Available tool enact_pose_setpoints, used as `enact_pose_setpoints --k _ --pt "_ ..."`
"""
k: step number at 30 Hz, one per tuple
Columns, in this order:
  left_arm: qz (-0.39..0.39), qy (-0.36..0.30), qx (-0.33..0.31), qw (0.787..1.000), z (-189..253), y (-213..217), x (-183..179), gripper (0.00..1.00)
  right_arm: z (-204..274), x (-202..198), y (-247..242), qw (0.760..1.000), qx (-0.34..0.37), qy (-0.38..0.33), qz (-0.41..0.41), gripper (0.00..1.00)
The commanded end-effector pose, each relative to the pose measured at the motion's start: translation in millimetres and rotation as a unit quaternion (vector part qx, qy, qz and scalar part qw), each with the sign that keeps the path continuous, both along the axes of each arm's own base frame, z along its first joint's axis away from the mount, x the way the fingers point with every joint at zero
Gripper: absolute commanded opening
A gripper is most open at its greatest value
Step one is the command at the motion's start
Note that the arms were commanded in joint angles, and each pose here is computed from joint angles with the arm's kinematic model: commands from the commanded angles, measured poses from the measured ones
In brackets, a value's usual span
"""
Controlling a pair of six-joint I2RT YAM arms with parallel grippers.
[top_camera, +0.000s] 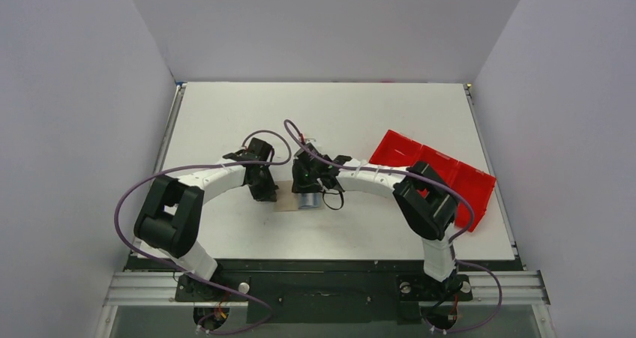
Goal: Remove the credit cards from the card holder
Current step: Remove the credit card from the card holder.
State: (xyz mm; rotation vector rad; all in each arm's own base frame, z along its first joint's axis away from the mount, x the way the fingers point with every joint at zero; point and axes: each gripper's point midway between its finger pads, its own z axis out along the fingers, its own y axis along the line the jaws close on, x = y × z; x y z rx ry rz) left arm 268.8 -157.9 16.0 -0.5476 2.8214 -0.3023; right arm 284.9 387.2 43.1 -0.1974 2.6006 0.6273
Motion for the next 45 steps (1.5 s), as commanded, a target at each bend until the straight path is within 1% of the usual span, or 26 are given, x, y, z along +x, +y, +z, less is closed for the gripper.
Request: enact_pose_setpoints --k 1,2,3,4,5,10,20,45 --pt "-0.001 0.0 -0.008 1.0 -5 -6 3 0.0 35 14 -22 0.998 0.028 -0.038 -0.039 0.33" --pt "-0.001 0.001 -0.007 1.0 -6 -6 2 0.0 35 14 -26 0.998 0.03 -0.038 -0.044 0.36" --pt "-0.001 0.001 -0.007 1.0 -6 -6 2 0.0 36 15 -33 0.997 0.034 -0.037 -0.051 0.41" --pt "-0.001 0.002 -0.006 1.0 -6 -6 2 0.0 35 14 -36 0.997 0.036 -0.036 -0.054 0.44" --pt "-0.002 0.002 -0.006 1.0 -6 -6 2 0.0 34 14 -41 0.997 0.04 -0.034 -0.06 0.49" --pt "-0.001 0.001 -0.008 1.0 -4 -6 2 0.0 31 12 -41 0.996 0.064 -0.021 -0.063 0.57" --pt "-0.002 0.001 -0.008 1.0 -4 -6 1 0.0 38 15 -32 0.995 0.082 -0.021 -0.06 0.57" --pt "-0.001 0.005 -0.017 1.0 -8 -9 -1 0.0 15 8 -2 0.996 0.084 0.012 -0.034 0.57"
